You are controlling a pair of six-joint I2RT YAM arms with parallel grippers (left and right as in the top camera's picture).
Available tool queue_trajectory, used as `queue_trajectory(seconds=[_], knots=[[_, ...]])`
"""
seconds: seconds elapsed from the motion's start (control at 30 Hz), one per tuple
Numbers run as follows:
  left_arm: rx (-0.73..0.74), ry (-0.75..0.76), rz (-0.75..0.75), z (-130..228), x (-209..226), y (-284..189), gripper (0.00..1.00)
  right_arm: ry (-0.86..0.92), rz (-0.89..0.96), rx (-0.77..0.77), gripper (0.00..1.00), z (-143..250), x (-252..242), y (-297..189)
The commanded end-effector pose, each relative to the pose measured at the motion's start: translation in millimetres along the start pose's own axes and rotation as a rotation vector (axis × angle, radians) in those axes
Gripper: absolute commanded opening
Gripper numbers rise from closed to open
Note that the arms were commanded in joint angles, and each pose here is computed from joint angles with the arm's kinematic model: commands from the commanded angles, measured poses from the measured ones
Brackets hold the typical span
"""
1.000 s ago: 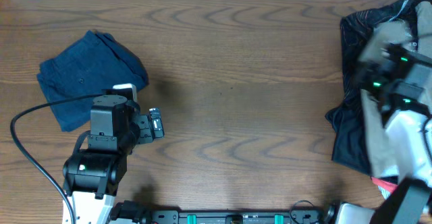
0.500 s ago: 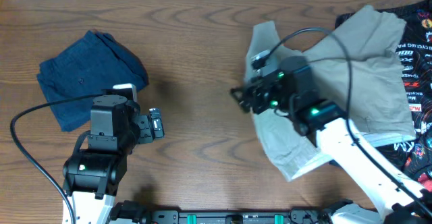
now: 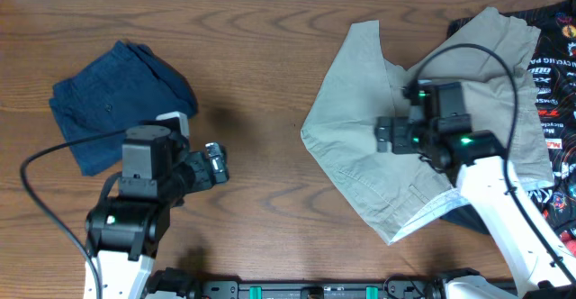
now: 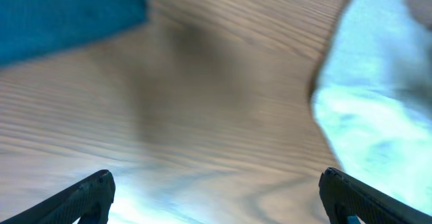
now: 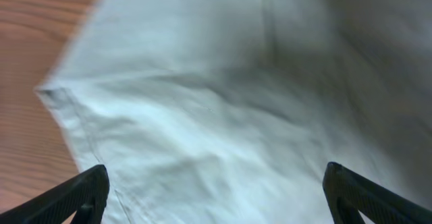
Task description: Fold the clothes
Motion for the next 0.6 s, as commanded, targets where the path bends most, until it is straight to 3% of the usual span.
queue_trajectory(seconds=[0.0, 0.27, 0.57], knots=[[0.160, -0.100, 0.094, 21.6, -13.5, 15.7, 0.98, 0.044, 0.039, 0.020, 0.99, 3.8, -17.6, -8.2], [0.441, -0.156, 0.064, 68.1, -41.3, 64.3, 0.98, 0.272, 0.170, 0.098, 0.99, 26.9, -64.1, -15.7], [0.629, -0.255, 0.061, 129.2, -95.7, 118.7, 0.98, 0.320, 0.187, 0.133, 0.99, 37.3, -75.7, -19.8]])
Point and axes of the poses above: each gripper's point midway between its finger pads, its own y axis out along the fingers, its own x axis along the line the jaws close on, z = x × y, the point moved 3 cm from there along -y, back along the fingers, and after that the axes turned 9 degrees about -y, right-handed, at the moved point
